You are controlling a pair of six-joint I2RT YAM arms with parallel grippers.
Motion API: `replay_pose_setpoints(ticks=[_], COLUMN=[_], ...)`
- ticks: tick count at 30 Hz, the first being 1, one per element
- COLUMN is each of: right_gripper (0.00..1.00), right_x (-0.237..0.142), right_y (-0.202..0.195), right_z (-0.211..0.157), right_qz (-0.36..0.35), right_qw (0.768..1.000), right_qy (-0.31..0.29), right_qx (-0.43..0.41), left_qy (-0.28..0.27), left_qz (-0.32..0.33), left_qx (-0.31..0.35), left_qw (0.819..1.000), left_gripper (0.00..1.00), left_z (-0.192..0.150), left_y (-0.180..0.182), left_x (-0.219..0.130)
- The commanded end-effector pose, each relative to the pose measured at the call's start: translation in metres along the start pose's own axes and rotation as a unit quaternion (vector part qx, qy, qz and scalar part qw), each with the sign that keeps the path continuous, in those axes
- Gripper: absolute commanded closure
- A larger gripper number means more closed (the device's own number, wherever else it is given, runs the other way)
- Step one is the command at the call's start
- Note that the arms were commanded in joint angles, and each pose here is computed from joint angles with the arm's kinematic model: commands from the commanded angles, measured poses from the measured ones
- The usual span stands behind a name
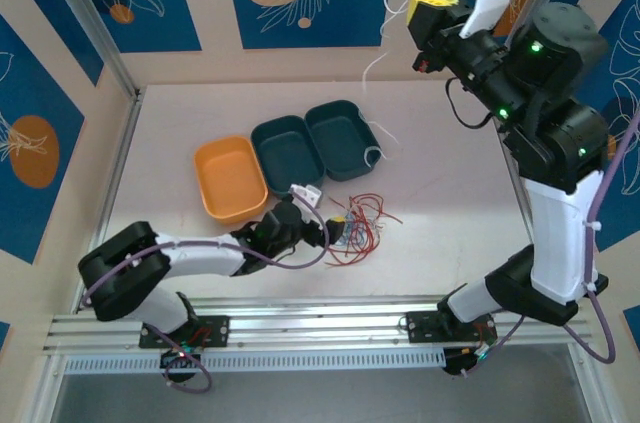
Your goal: Untangle the cables
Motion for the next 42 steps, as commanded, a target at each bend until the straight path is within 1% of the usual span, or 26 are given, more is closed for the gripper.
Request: replay_pose_setpoints(ticks=[1, 9, 13, 18, 25, 31, 38, 42], right_gripper=[1.00, 1.00, 1.00, 1.00, 1.00, 1.00, 1.00, 1.00], right_x=[0.024, 0.066, 0.088, 0.116, 0.145, 0.159, 0.162, 0.164], right_y=[-0.008, -0.022, -0.032, -0.053, -0.080, -0.105, -0.129, -0.138], right_z=[-0.018, -0.056, -0.074, -0.104, -0.144, -0.190, -0.234, -0.265], right_qz=[-0.026, -0.046, -0.059, -0.086, -0.110, -0.146, -0.183, -0.196], right_qw=[0.999, 0.995, 0.991, 0.983, 0.968, 0.951, 0.929, 0.914], right_qy=[0.026, 0.086, 0.115, 0.158, 0.220, 0.271, 0.316, 0.346], right_qx=[-0.005, 0.010, 0.014, 0.020, 0.045, 0.040, 0.064, 0.078], left_qy=[-0.017, -0.069, -0.092, -0.103, -0.097, -0.102, -0.105, -0.108], left_qz=[0.023, 0.086, 0.117, 0.155, 0.200, 0.211, 0.224, 0.226], left_qx=[0.015, 0.011, 0.004, -0.004, -0.008, -0.011, -0.020, -0.023], left_qw=[0.999, 0.994, 0.989, 0.983, 0.975, 0.972, 0.969, 0.968], left_gripper=[0.00, 0.00, 0.00, 0.00, 0.00, 0.00, 0.00, 0.00], left_z=[0.012, 0.043, 0.050, 0.050, 0.050, 0.051, 0.052, 0.055], left_y=[0.005, 0.025, 0.035, 0.046, 0.058, 0.061, 0.064, 0.065], left_x=[-0.017, -0.066, -0.087, -0.105, -0.117, -0.121, -0.123, -0.122])
Point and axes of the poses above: each hand's point on the last joint's axis, 136 mm out from that joint toward the fingers, its own x axis out along the fingers, its own y axis along the line the jaws close on, z = x × y, the point moved 7 cm from there along -x, back along the fingers, and after that the axes turned 9 degrees about x, right-handed, at the moved point
